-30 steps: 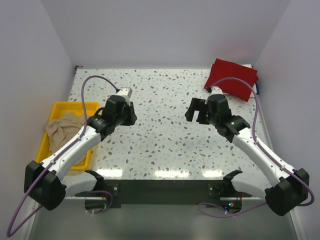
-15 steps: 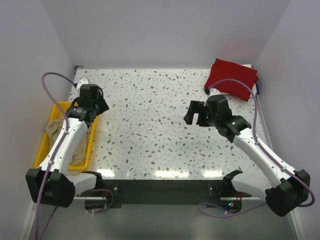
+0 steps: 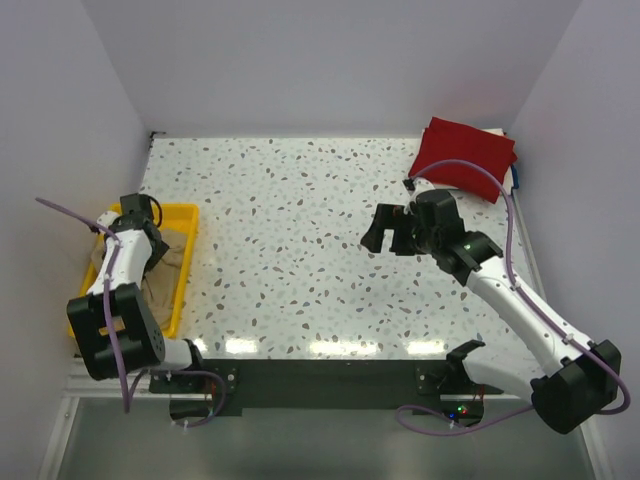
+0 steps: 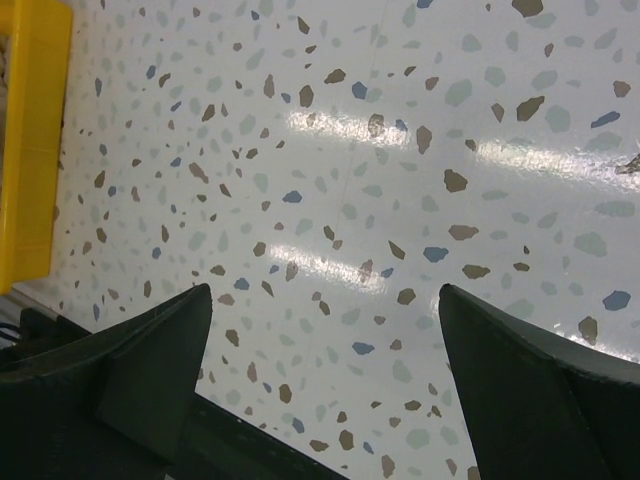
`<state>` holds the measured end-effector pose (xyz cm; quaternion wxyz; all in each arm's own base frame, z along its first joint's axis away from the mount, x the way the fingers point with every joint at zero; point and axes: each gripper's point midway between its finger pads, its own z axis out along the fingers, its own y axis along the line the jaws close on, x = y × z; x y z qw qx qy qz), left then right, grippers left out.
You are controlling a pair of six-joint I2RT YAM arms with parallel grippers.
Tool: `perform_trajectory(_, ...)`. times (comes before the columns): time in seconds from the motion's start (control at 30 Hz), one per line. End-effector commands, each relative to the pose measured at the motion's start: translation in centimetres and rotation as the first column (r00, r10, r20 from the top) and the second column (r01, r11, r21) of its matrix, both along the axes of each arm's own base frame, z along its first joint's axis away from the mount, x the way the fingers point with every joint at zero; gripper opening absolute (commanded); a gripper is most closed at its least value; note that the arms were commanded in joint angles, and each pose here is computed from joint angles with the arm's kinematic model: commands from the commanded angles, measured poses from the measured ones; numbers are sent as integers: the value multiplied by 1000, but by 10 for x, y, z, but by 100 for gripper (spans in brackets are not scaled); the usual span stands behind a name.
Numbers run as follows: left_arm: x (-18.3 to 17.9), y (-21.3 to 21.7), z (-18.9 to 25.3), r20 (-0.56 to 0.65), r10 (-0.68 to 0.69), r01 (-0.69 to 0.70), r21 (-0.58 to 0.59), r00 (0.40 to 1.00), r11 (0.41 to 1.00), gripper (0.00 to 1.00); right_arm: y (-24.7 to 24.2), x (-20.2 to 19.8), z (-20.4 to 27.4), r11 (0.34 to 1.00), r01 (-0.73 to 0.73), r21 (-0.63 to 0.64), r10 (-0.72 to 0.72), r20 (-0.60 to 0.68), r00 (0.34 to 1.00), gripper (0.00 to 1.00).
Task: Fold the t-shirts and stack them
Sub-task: Grab the tshirt from the pile
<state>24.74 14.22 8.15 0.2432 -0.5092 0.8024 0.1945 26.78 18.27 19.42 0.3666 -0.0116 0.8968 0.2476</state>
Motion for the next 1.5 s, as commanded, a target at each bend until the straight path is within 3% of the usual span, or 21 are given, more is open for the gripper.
perform_trajectory(0.0, -5, 13, -17, -15, 125, -125, 6, 992, 992, 66, 7, 0, 4, 999, -24, 27, 24, 6, 1000, 99)
perform_trajectory(0.13, -6, 15, -43, -73, 157, -160, -33, 985, 987, 62, 8, 0, 3, 999, -25, 36, 25, 4, 1000, 99)
perform_trajectory(0.2, -8, 12, -58, -104, 158, -165, -66, 982, 984, 53, 9, 0, 3, 999, -31, 38, 31, 3, 1000, 99)
perform_trajectory(0.3, -9, 7, -71, -121, 152, -166, -118, 981, 979, 38, 9, 0, 1, 999, -31, 38, 31, -2, 1000, 99)
perform_trajectory(0.33, -10, 7, -71, -122, 146, -161, -125, 982, 979, 27, 9, 0, 1, 999, -31, 40, 31, -1, 1000, 99)
perform_trajectory(0.47, -3, 11, -46, -54, 124, -129, -109, 991, 986, 0, 11, -1, 1, 998, -41, 42, 42, -8, 999, 99)
perform_trajectory(0.67, 18, 19, 40, 145, 28, -25, -24, 989, 999, 0, 15, -2, 1, 997, -56, 57, 57, -13, 998, 99)
perform_trajectory(0.83, 30, 18, 130, 360, -98, 66, 100, 928, 993, 0, 18, -2, 2, 995, -66, 74, 67, -13, 998, 99)
perform_trajectory(1.03, 58, -15, 257, 622, -304, 223, 207, 722, 953, 0, 23, 2, 10, 994, -77, 83, 77, -3, 997, 99)
perform_trajectory(1.07, 61, -23, 292, 666, -341, 237, 245, 663, 940, 0, 22, 3, 12, 994, -73, 83, 73, 3, 997, 99)
perform_trajectory(1.2, 79, -66, 369, 733, -450, 320, 325, 509, 890, 0, 21, 5, 21, 994, -63, 90, 61, 29, 998, 99)
perform_trajectory(1.37, 93, -124, 458, 800, -546, 446, 406, 248, 798, 0, 17, 8, 35, 995, -38, 92, 32, 68, 997, 99)
perform_trajectory(1.47, 98, -161, 491, 810, -573, 511, 443, 123, 736, 0, 14, 11, 42, 995, -24, 94, 16, 91, 996, 99)
